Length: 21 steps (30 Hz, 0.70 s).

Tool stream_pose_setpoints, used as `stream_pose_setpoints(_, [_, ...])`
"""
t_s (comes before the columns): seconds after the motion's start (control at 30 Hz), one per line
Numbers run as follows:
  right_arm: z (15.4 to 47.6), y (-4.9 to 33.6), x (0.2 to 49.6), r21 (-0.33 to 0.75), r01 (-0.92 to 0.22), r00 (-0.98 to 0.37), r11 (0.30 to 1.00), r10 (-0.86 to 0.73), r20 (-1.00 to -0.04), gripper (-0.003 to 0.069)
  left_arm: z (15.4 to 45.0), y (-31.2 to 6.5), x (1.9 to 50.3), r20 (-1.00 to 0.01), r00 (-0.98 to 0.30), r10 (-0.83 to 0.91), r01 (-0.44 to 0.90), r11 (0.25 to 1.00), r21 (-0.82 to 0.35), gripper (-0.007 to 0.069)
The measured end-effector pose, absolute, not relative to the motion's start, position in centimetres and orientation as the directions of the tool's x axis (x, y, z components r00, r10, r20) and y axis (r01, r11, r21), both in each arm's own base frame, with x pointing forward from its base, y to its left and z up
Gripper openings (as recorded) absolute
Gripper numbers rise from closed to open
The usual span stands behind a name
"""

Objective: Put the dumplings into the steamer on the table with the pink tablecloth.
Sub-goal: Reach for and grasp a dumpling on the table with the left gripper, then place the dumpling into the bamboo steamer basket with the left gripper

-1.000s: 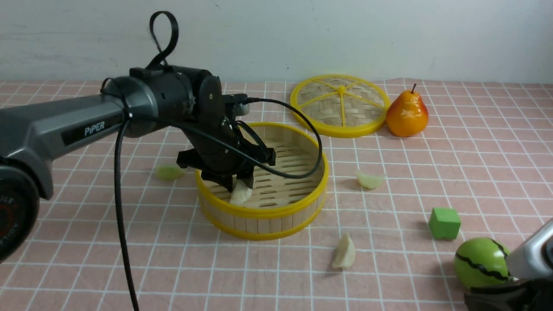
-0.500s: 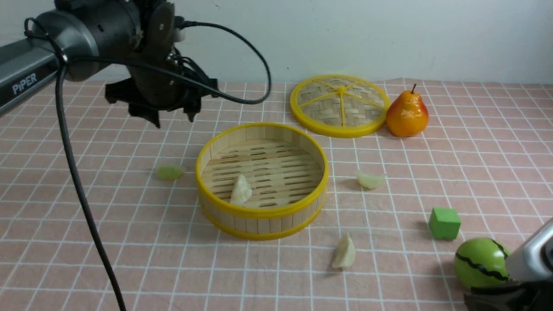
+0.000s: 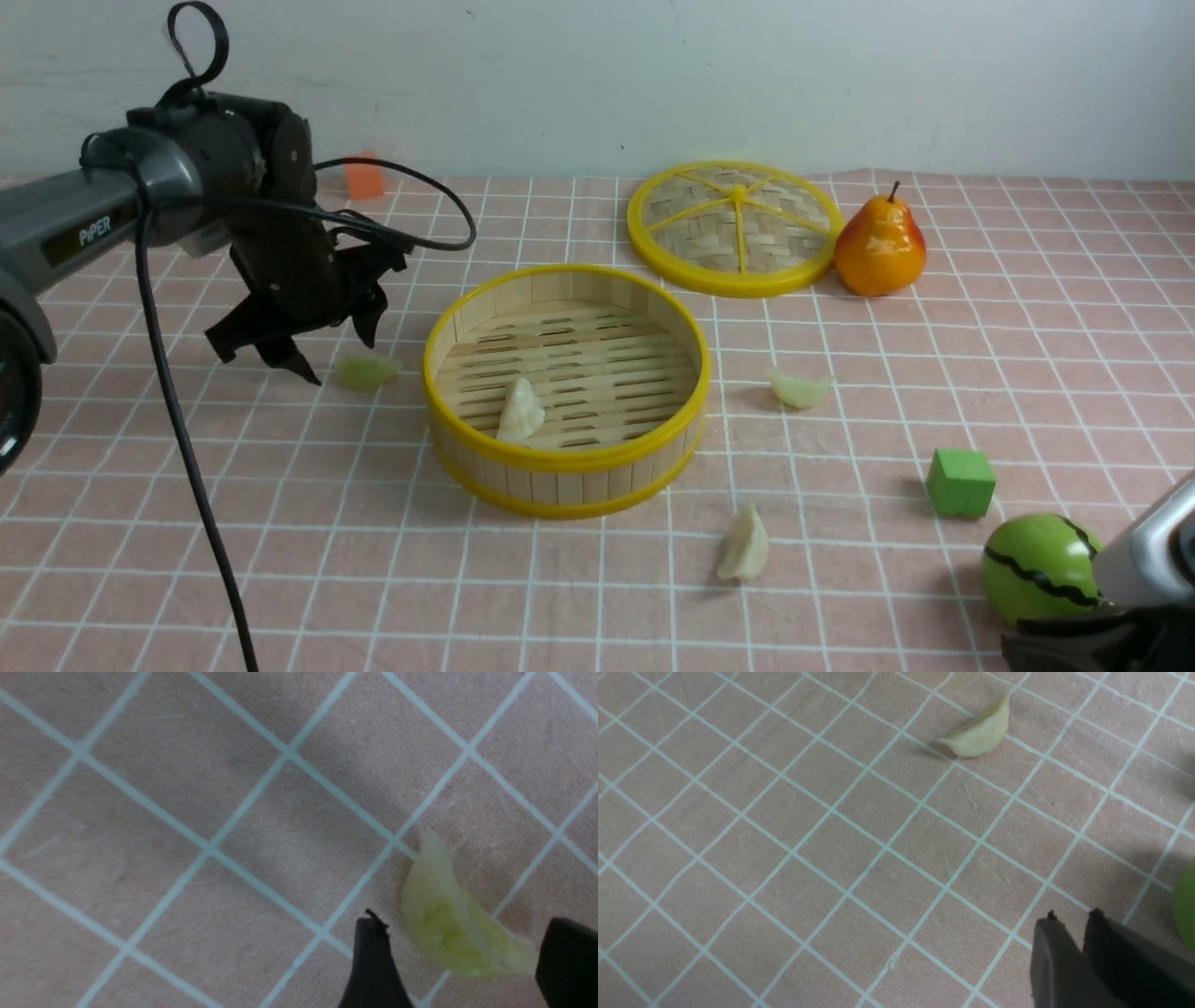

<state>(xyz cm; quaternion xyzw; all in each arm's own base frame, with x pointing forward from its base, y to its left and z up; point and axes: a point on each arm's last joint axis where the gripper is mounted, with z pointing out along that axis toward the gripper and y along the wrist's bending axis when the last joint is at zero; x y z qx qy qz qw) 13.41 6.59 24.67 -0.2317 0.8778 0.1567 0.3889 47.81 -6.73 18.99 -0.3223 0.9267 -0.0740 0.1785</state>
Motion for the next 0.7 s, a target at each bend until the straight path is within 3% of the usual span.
stream_pose_setpoints(0.2, [24.7,6.6,13.4,0.101,-0.527,-0.592,0.844,-0.279,-0.756,0.0105,16.9,-6.9,48.3,-0.274,-0.753,-0.598,-0.546,0.801,-0.245,0.0415])
stream_pose_setpoints(0.37, [24.7,6.7,13.4,0.111,-0.524,-0.595,0.844,-0.27,-0.757,0.0108,16.8,-7.0,48.3,-0.288,-0.789,-0.542,-0.494,0.839,-0.226,0.02])
stream_pose_setpoints(0.5, [24.7,6.7,13.4,0.115,-0.523,-0.596,0.845,-0.266,-0.757,0.011,17.0,-7.0,48.3,-0.292,-0.829,-0.478,-0.435,0.878,-0.201,0.0196])
stream_pose_setpoints(0.63, [24.7,6.7,13.4,0.115,-0.523,-0.596,0.845,-0.266,-0.757,0.0113,19.1,-7.8,48.1,-0.294,-0.878,-0.377,-0.335,0.924,-0.184,0.0196])
stream_pose_setpoints(0.7, [24.7,6.7,13.4,0.113,-0.523,-0.594,0.845,-0.266,-0.759,0.0114,22.9,-10.0,47.6,-0.354,-0.905,-0.237,-0.178,0.965,-0.192,0.0196])
